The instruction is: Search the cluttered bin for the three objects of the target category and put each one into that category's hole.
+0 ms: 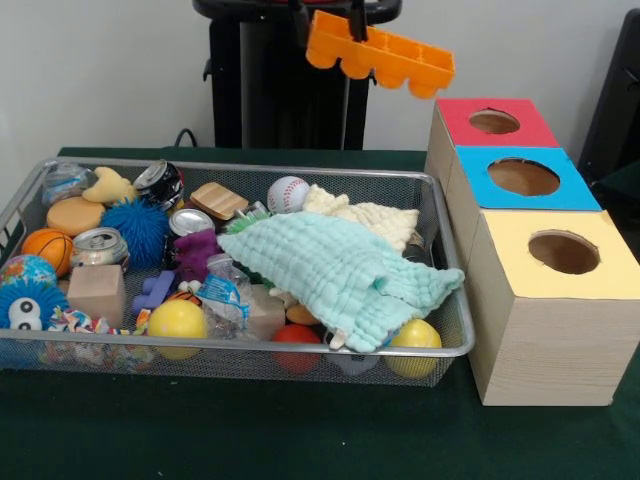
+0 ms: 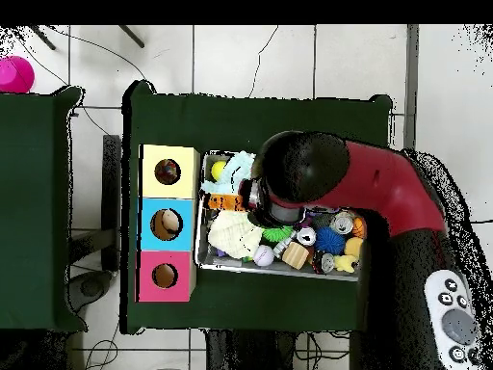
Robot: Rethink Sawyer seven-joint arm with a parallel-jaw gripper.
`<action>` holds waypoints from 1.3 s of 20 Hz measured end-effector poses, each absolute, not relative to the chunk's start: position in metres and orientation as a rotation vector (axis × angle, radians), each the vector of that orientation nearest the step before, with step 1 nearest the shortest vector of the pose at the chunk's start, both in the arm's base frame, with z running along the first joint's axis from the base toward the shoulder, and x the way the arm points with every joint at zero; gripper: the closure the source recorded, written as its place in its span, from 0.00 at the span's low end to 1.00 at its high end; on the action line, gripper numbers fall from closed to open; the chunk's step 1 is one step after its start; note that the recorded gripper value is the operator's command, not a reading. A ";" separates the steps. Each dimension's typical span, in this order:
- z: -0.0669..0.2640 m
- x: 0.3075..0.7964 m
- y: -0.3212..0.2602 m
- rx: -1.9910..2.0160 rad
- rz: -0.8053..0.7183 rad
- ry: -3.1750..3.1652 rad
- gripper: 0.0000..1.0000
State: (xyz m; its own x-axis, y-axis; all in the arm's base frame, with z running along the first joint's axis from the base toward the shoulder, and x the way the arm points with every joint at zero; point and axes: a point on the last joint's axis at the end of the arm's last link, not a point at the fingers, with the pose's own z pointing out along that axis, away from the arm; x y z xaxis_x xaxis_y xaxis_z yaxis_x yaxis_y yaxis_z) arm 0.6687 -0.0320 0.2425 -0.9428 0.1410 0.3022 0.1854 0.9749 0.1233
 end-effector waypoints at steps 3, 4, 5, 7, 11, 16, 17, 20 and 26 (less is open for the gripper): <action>0.230 0.653 -0.015 -0.214 -0.196 -2.796 0.00; 0.229 0.652 -0.015 -0.214 -0.194 -2.795 0.00; 0.228 0.652 -0.015 -0.214 -0.191 -2.795 0.00; 0.224 0.649 -0.015 -0.212 -0.162 -2.809 0.00; 0.214 0.651 -0.020 -0.215 -0.113 -2.856 0.00; 0.201 0.653 -0.033 -0.245 -0.071 -2.912 0.00; 0.198 0.653 -0.036 -0.252 -0.066 -2.914 0.00; 0.193 0.651 -0.043 -0.268 -0.052 -2.908 0.00; 0.174 0.654 -0.066 -0.275 0.007 -2.899 0.00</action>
State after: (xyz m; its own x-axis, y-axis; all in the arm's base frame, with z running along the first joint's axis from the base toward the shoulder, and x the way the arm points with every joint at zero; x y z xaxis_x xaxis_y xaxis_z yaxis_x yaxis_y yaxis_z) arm 0.6540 -0.0661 0.1743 -0.9562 0.1864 0.2256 0.1853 0.9823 -0.0261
